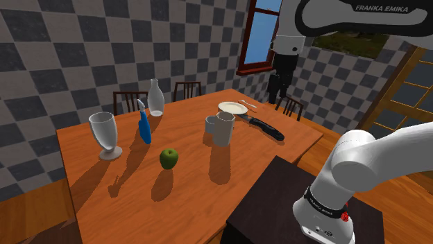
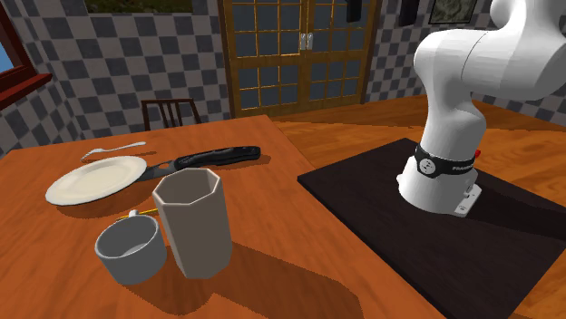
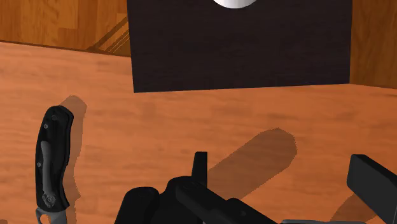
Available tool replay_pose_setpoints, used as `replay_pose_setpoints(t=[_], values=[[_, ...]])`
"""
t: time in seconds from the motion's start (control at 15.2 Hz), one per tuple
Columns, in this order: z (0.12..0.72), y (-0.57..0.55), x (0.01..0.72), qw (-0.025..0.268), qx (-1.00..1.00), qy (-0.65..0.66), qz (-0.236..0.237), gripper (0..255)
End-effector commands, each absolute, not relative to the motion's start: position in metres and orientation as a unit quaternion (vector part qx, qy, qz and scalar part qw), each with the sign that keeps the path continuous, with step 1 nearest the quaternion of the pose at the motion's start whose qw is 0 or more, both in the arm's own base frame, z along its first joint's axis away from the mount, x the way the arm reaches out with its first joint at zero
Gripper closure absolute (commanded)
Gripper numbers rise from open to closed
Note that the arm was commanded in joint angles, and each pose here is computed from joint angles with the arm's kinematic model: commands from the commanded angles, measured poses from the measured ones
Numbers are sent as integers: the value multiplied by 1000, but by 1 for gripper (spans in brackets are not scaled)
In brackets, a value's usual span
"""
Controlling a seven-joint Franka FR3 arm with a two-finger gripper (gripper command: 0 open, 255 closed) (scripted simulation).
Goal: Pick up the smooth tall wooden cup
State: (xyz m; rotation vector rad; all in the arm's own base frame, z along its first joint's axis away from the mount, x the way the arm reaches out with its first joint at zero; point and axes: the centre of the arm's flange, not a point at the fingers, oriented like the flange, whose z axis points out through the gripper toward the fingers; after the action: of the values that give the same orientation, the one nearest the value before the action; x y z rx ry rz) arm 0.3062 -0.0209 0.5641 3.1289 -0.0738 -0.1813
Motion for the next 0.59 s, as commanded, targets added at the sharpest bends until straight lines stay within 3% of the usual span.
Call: replay_pose_setpoints(t=[0.0,0.53], values=[[564,-21,306,3,998,-24,-58,0],[501,-66,376,0,999,-19,-51,0]])
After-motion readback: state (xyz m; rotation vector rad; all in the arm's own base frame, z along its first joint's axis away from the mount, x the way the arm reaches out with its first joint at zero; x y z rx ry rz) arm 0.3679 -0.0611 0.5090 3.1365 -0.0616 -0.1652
